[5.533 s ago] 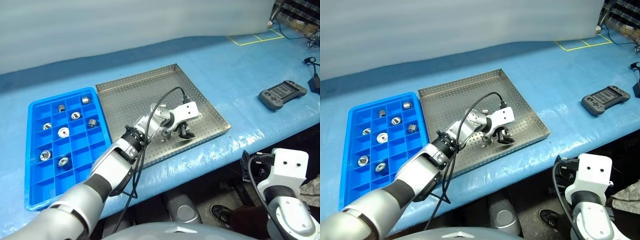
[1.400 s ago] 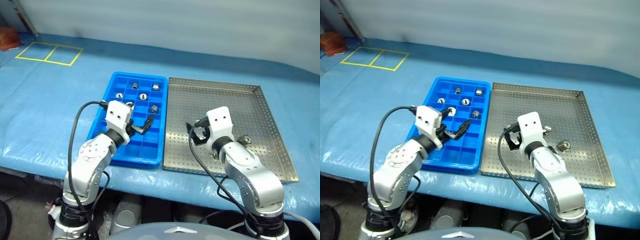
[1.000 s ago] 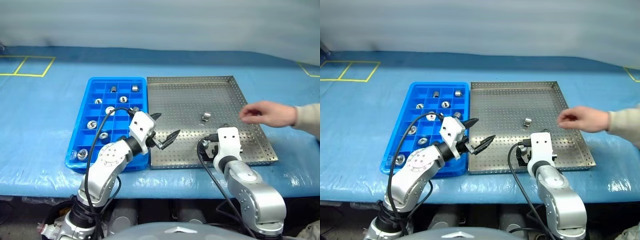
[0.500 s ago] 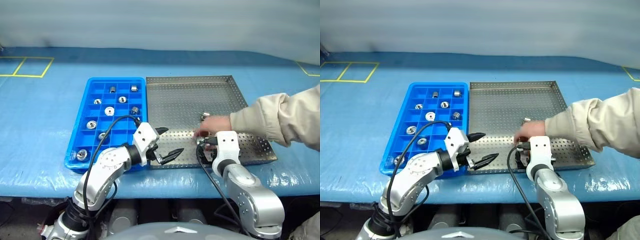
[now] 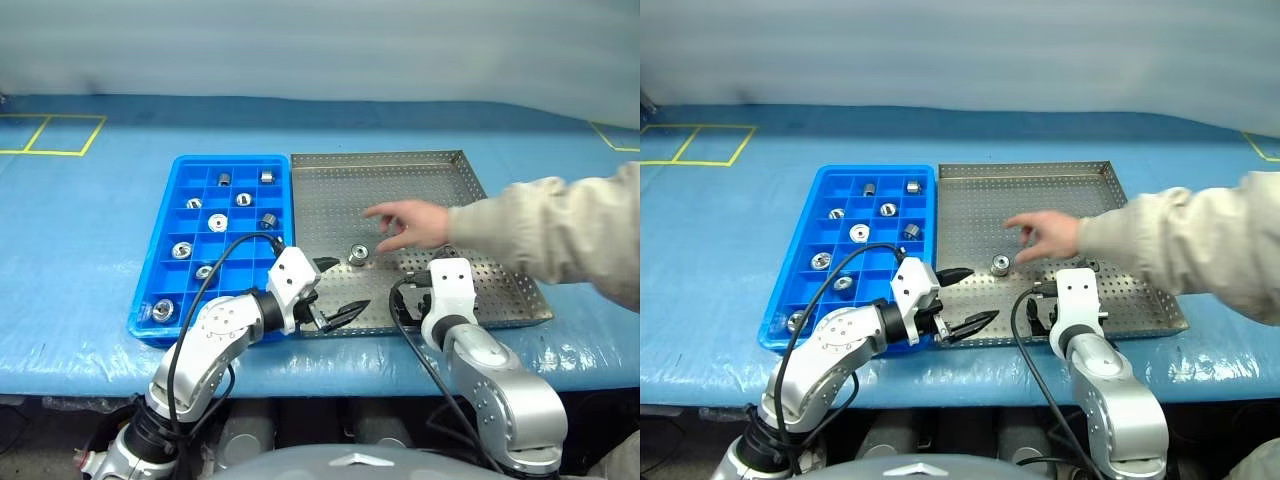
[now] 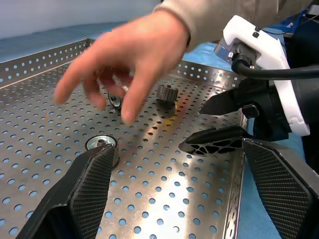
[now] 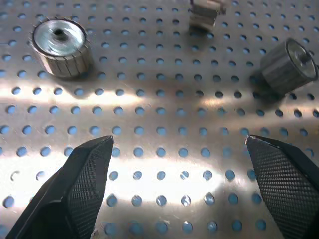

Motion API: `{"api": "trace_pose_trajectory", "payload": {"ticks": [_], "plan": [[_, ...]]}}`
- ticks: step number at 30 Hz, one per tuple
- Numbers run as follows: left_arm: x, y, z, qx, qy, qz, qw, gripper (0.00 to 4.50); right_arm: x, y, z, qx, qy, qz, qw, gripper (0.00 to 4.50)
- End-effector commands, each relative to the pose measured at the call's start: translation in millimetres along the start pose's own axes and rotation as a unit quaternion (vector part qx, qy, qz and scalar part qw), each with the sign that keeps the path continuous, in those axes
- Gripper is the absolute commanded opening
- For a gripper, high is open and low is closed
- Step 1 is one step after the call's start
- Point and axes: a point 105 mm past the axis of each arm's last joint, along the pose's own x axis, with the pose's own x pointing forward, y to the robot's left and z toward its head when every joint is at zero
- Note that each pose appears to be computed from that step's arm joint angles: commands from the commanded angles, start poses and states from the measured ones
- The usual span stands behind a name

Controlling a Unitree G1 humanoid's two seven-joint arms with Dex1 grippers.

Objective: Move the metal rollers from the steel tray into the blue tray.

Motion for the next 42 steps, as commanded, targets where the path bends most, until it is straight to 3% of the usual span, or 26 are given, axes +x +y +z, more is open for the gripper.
{"api": "trace_pose_trajectory", "payload": {"ticks": [1, 10, 23, 26, 33, 36, 42], "plan": [[0, 0, 5, 0.014, -0.014, 0.002, 1.000, 4.46, 2, 14, 31, -0.010, -0.062, 0.029, 0.998, 4.50], [-5, 14, 6, 0.023, -0.038, 0.056, 0.997, 4.46, 36, 34, 69, -0.037, -0.110, 0.060, 0.991, 4.50], [-12, 14, 0, 0.006, -0.072, 0.087, 0.994, 4.46, 73, 51, 40, -0.025, -0.069, 0.094, 0.993, 4.50], [-14, 16, -1, 0.007, -0.070, 0.092, 0.993, 4.50, 73, 54, 37, -0.028, -0.068, 0.106, 0.992, 3.91], [-19, 20, -2, 0.003, -0.069, 0.113, 0.991, 4.50, 69, 61, 40, -0.037, -0.071, 0.122, 0.989, 1.69], [-23, 22, 0, -0.003, -0.077, 0.127, 0.989, 4.50, 66, 67, 47, -0.051, -0.083, 0.135, 0.986, 1.70], [-37, 31, 4, 0.001, -0.087, 0.172, 0.981, 4.50, 57, 87, 94, -0.088, -0.145, 0.166, 0.971, 1.70]]}}
